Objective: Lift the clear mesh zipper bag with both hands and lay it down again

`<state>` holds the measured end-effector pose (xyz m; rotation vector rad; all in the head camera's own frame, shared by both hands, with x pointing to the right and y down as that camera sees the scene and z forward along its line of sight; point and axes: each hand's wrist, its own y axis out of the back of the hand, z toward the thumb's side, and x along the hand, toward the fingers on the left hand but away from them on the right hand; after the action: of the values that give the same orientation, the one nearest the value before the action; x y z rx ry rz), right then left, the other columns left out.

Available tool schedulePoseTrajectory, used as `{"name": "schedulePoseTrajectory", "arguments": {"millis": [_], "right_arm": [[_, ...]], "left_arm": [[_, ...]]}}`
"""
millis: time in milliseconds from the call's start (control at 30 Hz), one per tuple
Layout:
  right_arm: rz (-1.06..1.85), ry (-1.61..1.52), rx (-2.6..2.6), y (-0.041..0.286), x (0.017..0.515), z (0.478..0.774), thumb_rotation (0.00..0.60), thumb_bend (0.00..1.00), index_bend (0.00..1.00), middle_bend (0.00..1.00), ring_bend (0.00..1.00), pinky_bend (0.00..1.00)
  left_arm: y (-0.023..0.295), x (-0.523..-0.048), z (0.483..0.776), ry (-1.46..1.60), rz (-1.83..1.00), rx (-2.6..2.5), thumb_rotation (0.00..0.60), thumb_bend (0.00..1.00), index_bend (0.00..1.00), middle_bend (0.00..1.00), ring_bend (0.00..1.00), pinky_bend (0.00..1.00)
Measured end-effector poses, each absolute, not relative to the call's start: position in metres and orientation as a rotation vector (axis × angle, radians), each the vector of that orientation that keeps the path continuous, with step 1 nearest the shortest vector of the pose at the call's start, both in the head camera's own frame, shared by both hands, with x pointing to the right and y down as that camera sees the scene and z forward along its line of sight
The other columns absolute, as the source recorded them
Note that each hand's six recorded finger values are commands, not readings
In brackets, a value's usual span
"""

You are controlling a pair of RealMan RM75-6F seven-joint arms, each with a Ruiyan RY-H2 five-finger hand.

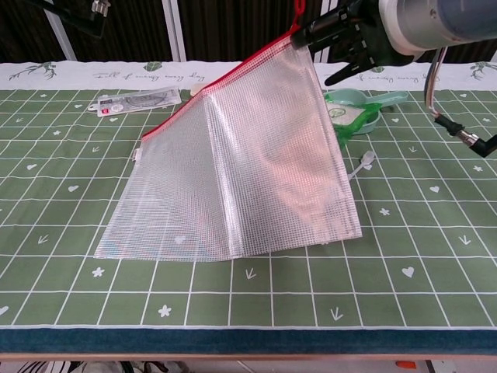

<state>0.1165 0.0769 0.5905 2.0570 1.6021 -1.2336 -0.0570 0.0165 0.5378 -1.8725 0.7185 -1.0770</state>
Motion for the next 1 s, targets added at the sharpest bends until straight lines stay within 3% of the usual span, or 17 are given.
{"name": "schedulePoseTrajectory", "arguments": {"millis": [1000], "right_arm": [[-1.100, 1.709, 1.996, 0.051, 0.137, 0.555, 0.600, 0.57, 0.65, 0.20, 0.00, 0.23]], "left_arm": [[0.016, -0.123, 0.564, 0.752, -1.216, -1.855, 0.600, 0.42, 0.60, 0.09, 0.00, 0.00]]}}
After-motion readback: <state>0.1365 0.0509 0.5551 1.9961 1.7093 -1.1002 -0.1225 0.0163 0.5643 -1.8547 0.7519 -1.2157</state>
